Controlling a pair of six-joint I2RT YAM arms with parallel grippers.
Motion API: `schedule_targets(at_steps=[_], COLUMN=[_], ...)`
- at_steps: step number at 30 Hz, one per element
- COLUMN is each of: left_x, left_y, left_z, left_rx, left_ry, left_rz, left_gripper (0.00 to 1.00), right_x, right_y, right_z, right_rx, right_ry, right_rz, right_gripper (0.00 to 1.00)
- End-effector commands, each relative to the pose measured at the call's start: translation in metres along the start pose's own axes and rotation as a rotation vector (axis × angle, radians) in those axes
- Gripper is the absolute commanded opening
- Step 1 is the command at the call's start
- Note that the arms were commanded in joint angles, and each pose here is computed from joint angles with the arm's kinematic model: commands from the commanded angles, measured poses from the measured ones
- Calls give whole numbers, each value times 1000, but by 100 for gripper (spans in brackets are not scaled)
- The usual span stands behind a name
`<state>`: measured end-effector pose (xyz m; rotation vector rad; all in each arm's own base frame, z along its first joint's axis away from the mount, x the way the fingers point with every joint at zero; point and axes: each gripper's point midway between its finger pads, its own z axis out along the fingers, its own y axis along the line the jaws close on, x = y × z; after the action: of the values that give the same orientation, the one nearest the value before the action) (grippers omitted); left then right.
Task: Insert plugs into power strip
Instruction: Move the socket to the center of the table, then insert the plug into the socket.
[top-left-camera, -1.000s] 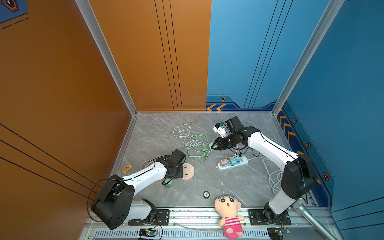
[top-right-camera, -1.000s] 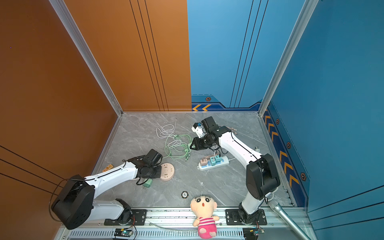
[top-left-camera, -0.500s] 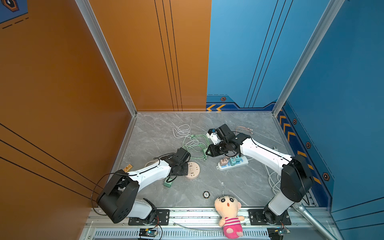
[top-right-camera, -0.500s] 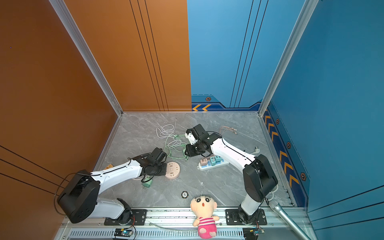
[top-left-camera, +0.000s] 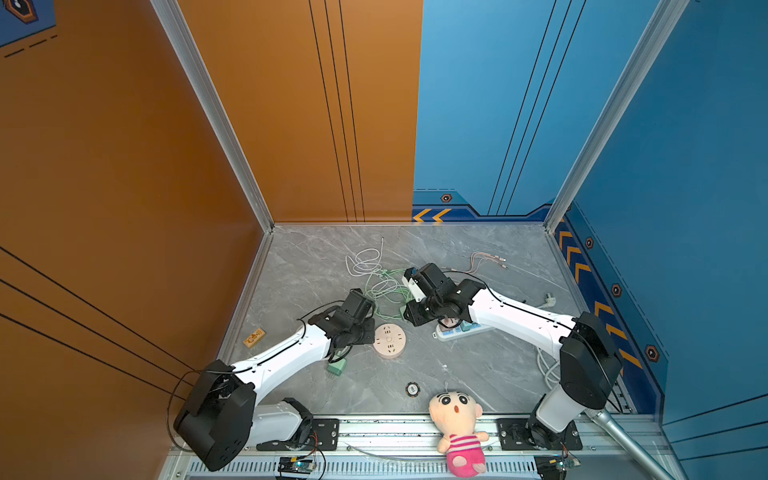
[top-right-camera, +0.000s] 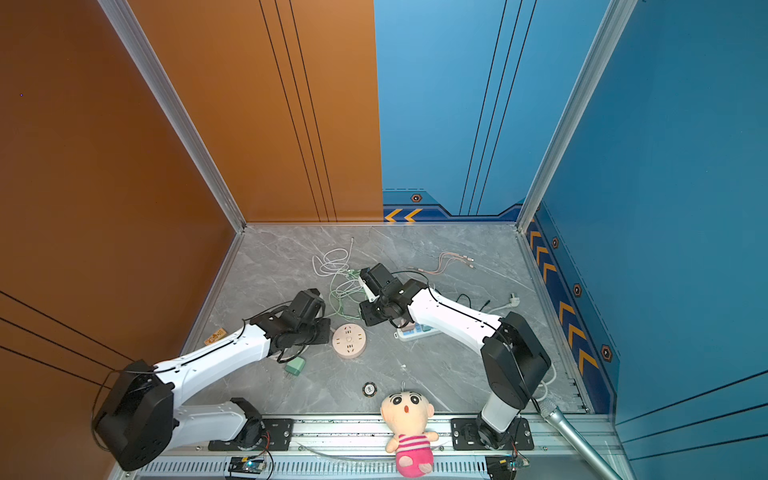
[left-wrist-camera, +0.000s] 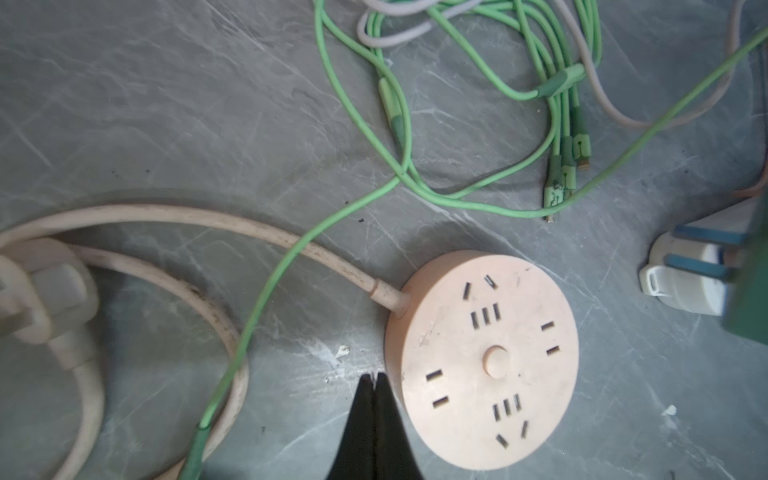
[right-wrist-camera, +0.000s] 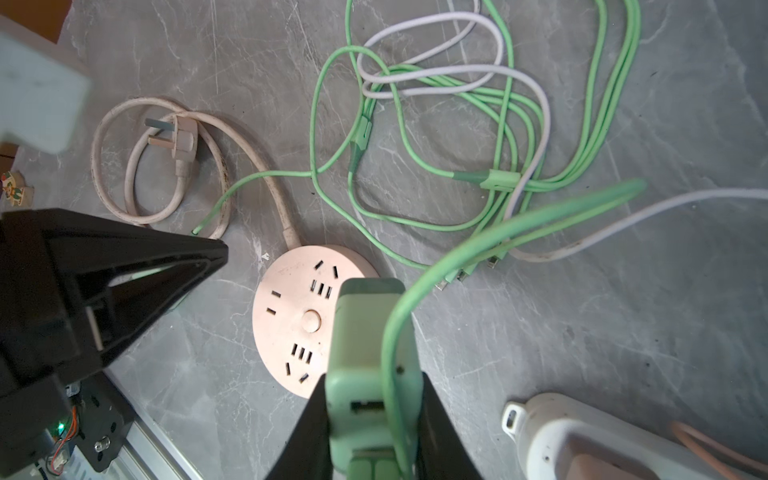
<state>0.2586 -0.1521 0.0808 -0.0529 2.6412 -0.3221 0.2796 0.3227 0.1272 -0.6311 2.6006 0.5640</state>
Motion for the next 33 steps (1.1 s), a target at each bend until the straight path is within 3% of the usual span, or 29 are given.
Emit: schedule_targets(at_steps=[1, 8, 33], left_x=[0, -5, -5], left_y=[17, 36, 44], left_z=[-14, -27, -24], left_rx=[-47, -77, -76], left_ry=[5, -12, 4], left_rz=[6, -24, -20], left_gripper=[0, 0, 0], right_x=[14, 25, 52], right_y=[0, 10, 19], right_z=[4, 2, 25], right_rx=[22, 27, 69], right_ry=[66, 111, 244], right_rz=[9, -9, 5], right_gripper=[0, 0, 0])
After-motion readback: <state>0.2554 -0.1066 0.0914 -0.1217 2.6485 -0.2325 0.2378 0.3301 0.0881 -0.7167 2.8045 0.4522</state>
